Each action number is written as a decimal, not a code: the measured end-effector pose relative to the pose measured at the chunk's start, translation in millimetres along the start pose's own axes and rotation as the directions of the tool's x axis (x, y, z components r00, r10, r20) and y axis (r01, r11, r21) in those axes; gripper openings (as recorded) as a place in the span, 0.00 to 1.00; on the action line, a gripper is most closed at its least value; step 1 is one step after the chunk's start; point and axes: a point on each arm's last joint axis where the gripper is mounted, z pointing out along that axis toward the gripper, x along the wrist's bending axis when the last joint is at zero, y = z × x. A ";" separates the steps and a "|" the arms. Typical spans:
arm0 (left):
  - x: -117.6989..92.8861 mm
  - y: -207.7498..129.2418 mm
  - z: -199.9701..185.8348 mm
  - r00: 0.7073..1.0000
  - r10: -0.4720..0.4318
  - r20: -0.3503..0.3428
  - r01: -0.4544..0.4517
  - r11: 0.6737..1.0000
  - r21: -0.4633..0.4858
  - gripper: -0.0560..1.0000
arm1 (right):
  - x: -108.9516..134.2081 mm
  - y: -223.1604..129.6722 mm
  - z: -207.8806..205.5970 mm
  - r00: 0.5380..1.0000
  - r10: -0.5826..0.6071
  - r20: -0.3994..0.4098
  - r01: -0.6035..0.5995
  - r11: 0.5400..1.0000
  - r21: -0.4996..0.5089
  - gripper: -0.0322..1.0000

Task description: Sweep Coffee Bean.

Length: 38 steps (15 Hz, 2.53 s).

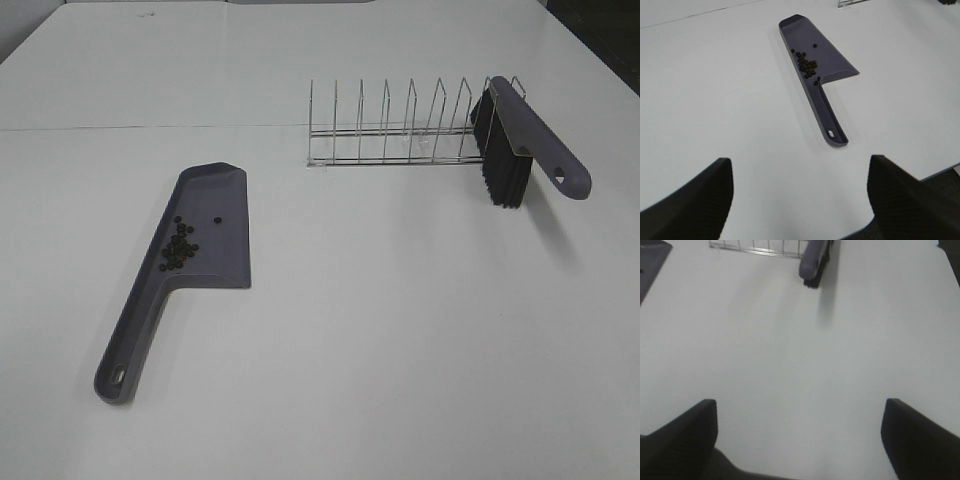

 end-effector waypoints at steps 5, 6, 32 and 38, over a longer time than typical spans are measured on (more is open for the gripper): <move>-3.3 0.0 0.2 0.999 0.028 0.036 -0.028 1.000 -0.002 0.70 | 2.5 -3.0 7.8 0.999 -0.040 -0.023 0.038 0.997 -0.060 0.83; -3.6 0.0 0.2 0.999 0.030 0.039 -0.030 1.000 -0.002 0.70 | 2.6 -2.3 7.9 0.999 -0.040 -0.024 0.038 0.997 -0.065 0.83; -6.9 -8.0 -12.2 0.965 -0.141 -0.220 0.114 0.985 -0.131 0.70 | 3.0 -1.3 7.9 0.999 -0.038 -0.028 0.036 0.997 -0.075 0.83; -6.9 -8.1 -12.4 0.965 -0.141 -0.220 0.114 0.985 -0.132 0.70 | 3.0 -1.3 7.9 0.999 -0.037 -0.028 0.035 0.997 -0.075 0.83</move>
